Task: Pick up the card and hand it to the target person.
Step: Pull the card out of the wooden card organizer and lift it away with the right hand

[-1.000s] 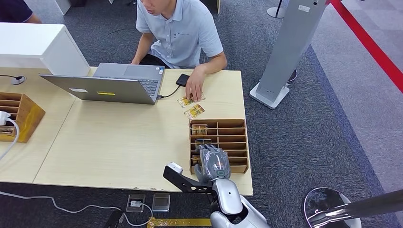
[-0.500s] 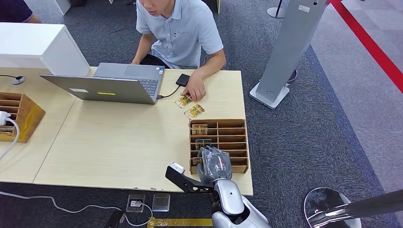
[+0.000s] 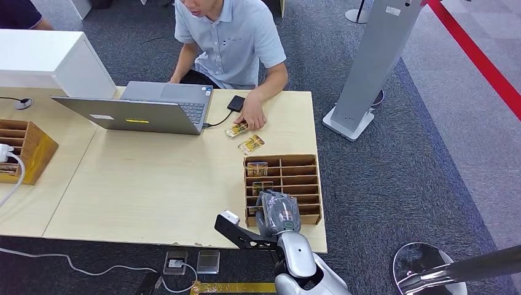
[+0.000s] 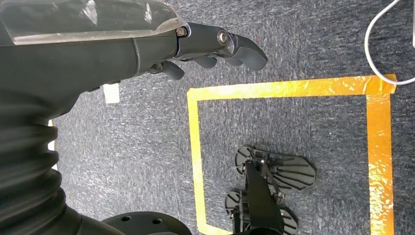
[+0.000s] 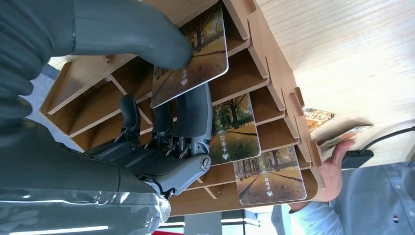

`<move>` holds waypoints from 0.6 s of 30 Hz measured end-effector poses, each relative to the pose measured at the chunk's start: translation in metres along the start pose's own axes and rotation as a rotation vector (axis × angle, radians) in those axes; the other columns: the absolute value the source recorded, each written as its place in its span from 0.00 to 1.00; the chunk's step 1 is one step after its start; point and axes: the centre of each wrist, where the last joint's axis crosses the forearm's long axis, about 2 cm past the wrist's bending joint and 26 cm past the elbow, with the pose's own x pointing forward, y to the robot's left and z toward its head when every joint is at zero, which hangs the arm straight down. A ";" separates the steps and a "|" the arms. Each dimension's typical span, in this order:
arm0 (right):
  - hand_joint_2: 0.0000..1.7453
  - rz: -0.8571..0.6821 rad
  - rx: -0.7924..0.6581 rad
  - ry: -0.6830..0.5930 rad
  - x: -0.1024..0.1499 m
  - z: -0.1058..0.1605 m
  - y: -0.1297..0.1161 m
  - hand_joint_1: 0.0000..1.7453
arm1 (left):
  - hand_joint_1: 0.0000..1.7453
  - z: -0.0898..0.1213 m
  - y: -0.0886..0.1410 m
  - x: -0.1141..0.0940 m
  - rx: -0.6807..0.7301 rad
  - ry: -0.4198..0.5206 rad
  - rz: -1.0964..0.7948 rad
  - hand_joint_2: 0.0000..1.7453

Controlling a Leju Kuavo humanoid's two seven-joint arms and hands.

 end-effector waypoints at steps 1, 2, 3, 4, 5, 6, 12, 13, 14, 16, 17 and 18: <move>1.00 -0.003 0.001 0.000 0.000 0.000 0.000 0.69 | 0.00 0.000 0.000 0.000 0.000 0.000 -0.001 1.00; 1.00 -0.005 0.001 0.001 0.000 0.000 0.000 0.71 | 0.00 0.000 0.000 0.000 0.000 -0.001 -0.001 1.00; 1.00 -0.008 0.001 0.001 0.000 0.000 0.000 0.74 | 0.00 0.000 0.000 0.000 0.000 -0.001 -0.001 1.00; 1.00 -0.009 0.001 0.001 0.000 0.000 0.000 0.79 | 0.00 0.000 0.000 0.000 0.000 -0.002 -0.001 1.00; 1.00 -0.010 0.001 0.001 0.000 0.000 0.000 0.86 | 0.00 0.000 0.000 0.000 0.000 -0.002 -0.001 1.00; 1.00 -0.011 0.000 0.001 0.000 0.000 -0.001 0.92 | 0.00 0.000 0.000 0.000 0.000 -0.002 -0.001 1.00; 1.00 -0.018 0.002 0.002 0.000 0.000 -0.001 1.00 | 0.00 0.000 0.000 0.000 0.001 -0.006 -0.001 1.00; 1.00 -0.018 0.002 0.002 0.000 0.000 -0.001 1.00 | 0.00 0.000 0.000 0.000 0.001 -0.006 -0.001 1.00; 1.00 -0.019 0.003 0.001 0.000 0.000 -0.001 1.00 | 0.00 0.000 0.000 0.000 0.001 -0.007 -0.002 1.00; 1.00 -0.019 0.003 0.000 0.000 0.000 -0.001 1.00 | 0.00 0.000 0.000 0.000 0.002 -0.012 -0.007 1.00; 1.00 -0.020 0.003 0.000 0.000 0.000 -0.001 1.00 | 0.00 0.000 0.000 0.000 0.002 -0.015 -0.009 1.00; 1.00 -0.020 0.002 -0.001 0.000 0.000 -0.001 1.00 | 0.00 0.000 0.000 0.000 0.002 -0.017 -0.011 1.00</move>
